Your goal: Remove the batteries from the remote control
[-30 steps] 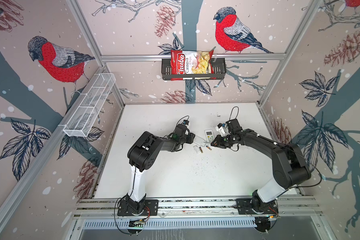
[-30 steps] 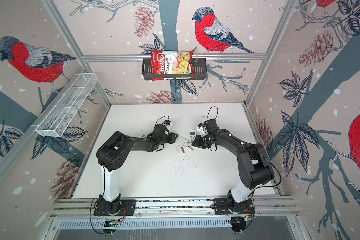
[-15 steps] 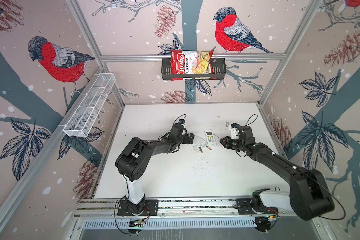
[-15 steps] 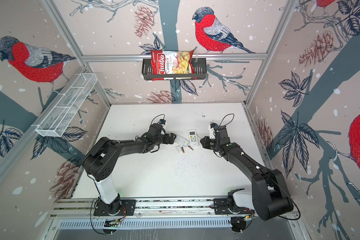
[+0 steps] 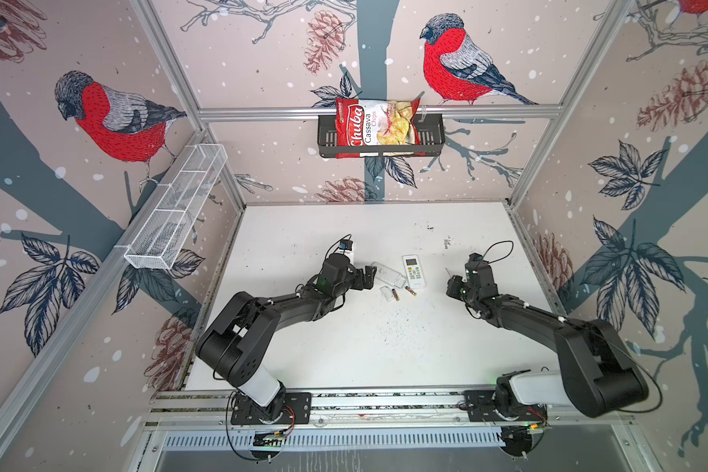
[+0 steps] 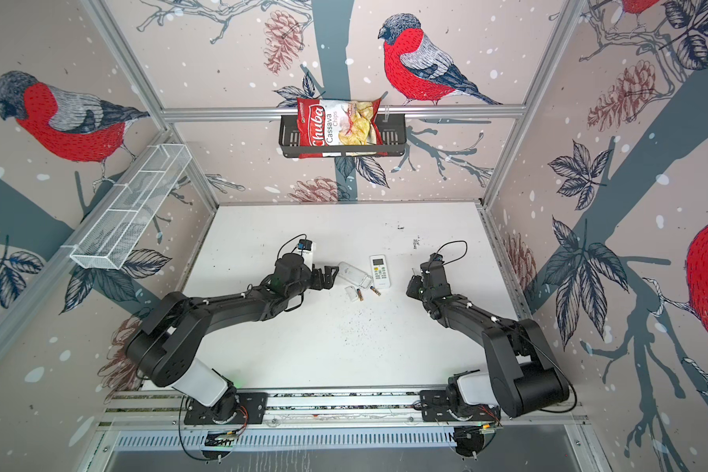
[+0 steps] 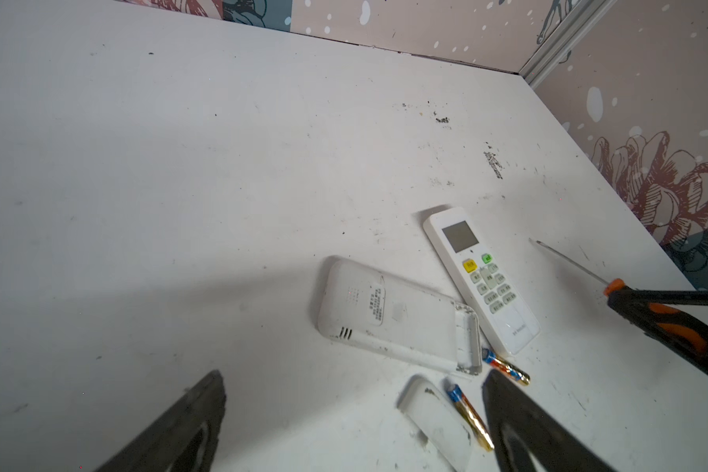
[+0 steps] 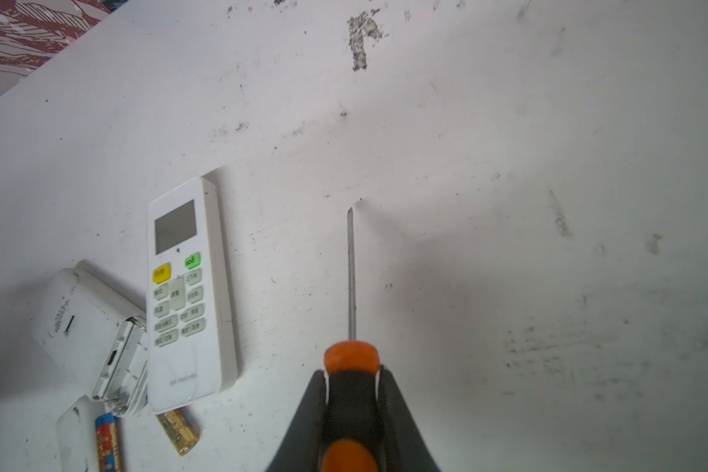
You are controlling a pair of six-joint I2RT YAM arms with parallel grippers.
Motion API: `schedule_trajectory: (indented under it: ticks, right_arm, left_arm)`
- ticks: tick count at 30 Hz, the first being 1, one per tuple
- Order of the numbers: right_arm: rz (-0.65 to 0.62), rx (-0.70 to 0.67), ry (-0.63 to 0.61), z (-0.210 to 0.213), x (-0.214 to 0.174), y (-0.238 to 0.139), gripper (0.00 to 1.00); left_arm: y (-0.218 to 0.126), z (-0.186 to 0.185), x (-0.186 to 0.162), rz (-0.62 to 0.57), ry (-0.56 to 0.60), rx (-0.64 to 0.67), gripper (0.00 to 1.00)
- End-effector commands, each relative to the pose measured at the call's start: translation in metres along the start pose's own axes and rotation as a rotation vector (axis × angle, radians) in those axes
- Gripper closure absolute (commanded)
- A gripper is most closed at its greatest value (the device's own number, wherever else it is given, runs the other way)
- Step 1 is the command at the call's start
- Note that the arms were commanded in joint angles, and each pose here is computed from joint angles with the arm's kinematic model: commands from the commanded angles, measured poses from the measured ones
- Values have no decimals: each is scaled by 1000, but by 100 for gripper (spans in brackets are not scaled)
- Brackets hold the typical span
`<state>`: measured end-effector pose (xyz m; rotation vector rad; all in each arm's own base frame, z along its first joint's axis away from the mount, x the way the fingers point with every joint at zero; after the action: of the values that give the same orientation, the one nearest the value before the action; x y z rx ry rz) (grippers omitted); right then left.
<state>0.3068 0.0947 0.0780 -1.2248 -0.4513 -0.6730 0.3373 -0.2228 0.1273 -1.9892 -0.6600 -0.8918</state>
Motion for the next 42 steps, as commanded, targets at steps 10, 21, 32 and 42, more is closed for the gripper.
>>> schedule_trajectory:
  ticks: [10, 21, 32, 42]
  right_arm:
    - [74, -34, -25, -2, -14, 27, 68]
    - [69, 12, -8, 1, -7, 21, 47]
    - [-158, 119, 119, -7, 28, -33, 20]
    - [-270, 183, 157, -4, 37, -65, 11]
  left_arm:
    - [-17, -9, 7, 1, 53, -33, 4]
    - [4, -25, 9, 140, 43, 38, 7]
    - [83, -83, 9, 251, 76, 60, 11]
    - [161, -98, -3, 341, 85, 159, 11]
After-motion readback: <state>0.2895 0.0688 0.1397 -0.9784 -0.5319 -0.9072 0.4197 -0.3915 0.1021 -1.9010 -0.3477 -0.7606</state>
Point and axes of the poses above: each gripper's point midway between its finger pads, its own y axis out along the fingers, its own z axis along the line the jaws close on, x = y × z, the point moved 4 cm from there along -y, back along the fingers, and after that the axes turned 3 degrees about -y, right-handed, at the moved point
